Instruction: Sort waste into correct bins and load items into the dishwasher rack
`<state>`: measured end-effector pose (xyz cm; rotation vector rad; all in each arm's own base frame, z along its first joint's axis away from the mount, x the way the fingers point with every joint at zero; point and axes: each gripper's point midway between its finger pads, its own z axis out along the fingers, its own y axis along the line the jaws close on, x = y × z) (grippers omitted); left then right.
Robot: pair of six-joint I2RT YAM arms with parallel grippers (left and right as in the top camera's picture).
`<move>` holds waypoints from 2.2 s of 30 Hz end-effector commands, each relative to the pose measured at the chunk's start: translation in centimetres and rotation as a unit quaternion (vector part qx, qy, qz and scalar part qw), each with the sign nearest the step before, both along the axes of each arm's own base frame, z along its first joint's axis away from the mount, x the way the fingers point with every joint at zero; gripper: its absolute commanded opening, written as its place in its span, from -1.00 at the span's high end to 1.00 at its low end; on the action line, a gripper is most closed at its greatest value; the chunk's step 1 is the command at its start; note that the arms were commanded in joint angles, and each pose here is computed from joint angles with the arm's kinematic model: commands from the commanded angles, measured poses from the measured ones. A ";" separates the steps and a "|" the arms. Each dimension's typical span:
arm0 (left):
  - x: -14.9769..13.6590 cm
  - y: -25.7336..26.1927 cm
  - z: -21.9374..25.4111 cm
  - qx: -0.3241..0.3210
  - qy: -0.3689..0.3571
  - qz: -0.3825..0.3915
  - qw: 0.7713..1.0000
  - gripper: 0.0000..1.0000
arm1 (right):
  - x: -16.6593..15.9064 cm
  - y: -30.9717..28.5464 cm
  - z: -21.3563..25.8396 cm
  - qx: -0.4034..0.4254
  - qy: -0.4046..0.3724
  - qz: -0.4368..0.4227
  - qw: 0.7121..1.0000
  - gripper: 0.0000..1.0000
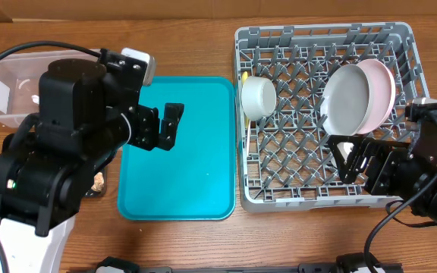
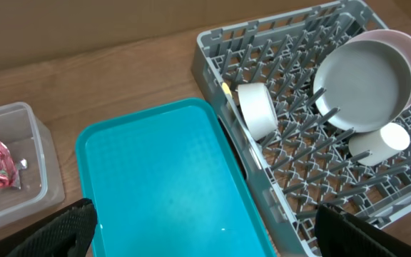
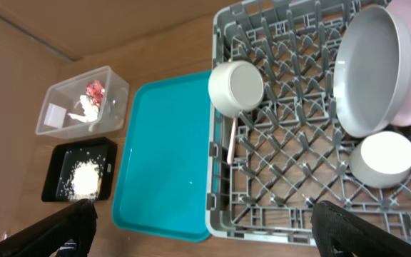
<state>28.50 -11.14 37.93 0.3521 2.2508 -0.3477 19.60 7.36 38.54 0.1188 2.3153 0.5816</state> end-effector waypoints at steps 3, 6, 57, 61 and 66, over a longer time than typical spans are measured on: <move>0.8 -0.5 -0.5 0.007 0.008 -0.009 1.000 -1.00 | 0.7 -0.2 1.2 -0.097 -0.083 0.077 0.989 -1.00; 1.5 -0.7 -1.3 0.011 0.021 -0.009 1.000 -1.00 | 1.9 1.1 3.2 -0.162 -0.189 0.166 0.954 -1.00; 9.2 -3.1 -17.3 0.075 0.238 -0.011 0.968 -1.00 | 2.5 2.4 -20.8 -0.123 -0.436 0.132 0.882 -1.00; 9.3 -3.1 -17.4 0.075 0.240 -0.011 0.968 -1.00 | 2.5 2.4 -20.8 -0.123 -0.436 0.132 0.882 -1.00; 9.6 -2.0 -17.5 0.097 0.234 0.003 0.967 -1.00 | 2.5 2.4 -20.8 -0.123 -0.436 0.132 0.882 -1.00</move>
